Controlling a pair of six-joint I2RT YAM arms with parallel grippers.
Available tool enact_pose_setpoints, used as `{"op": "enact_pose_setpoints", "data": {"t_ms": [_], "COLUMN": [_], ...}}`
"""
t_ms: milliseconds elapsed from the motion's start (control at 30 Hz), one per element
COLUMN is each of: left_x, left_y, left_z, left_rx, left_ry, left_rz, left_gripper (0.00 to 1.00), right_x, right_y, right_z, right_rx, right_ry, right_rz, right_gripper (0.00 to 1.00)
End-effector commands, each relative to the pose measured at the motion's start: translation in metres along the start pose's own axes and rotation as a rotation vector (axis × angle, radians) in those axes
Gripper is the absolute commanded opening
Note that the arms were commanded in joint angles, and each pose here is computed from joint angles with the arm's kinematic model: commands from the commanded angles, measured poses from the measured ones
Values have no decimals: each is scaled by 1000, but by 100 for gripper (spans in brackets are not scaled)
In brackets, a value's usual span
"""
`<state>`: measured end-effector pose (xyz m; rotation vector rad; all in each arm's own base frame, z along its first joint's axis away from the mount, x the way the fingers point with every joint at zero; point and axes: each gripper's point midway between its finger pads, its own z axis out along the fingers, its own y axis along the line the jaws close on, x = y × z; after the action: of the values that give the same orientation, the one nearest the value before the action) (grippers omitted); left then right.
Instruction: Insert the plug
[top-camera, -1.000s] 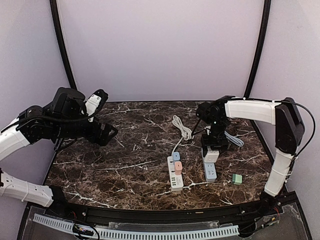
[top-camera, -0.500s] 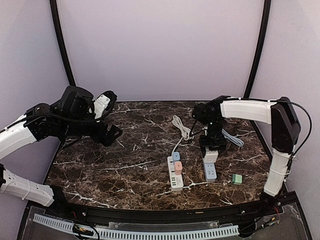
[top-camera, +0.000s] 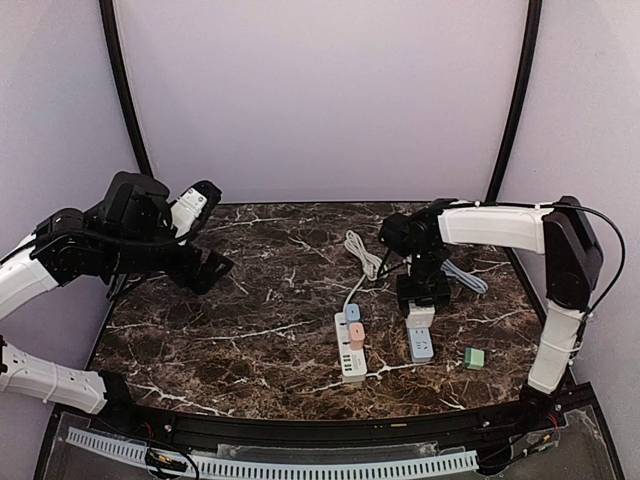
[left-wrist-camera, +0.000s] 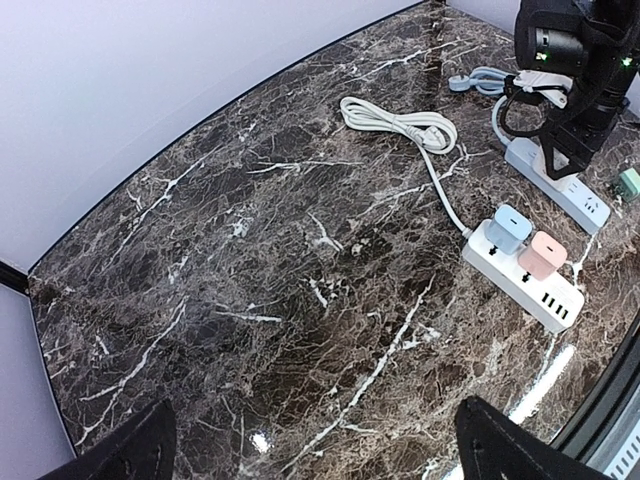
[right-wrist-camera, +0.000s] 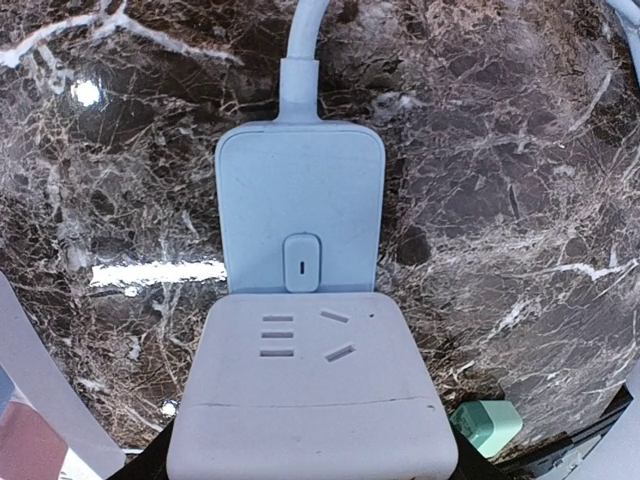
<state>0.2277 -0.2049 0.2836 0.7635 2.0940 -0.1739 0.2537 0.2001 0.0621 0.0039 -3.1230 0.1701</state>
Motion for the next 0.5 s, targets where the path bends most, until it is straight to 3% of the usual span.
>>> {"op": "enact_pose_setpoints", "data": {"t_ms": [0, 467], "left_x": [6, -5], "left_y": [7, 4], "left_z": [-10, -3], "left_rx": [-21, -17], "left_ry": [16, 10], "left_rz": [9, 20], "left_gripper": [99, 99], "right_x": [28, 37], "right_y": [2, 7], "right_z": [51, 85], "right_rx": [22, -48], "right_ry": [129, 179], "right_rz": [-33, -104], "right_gripper": [0, 0]}}
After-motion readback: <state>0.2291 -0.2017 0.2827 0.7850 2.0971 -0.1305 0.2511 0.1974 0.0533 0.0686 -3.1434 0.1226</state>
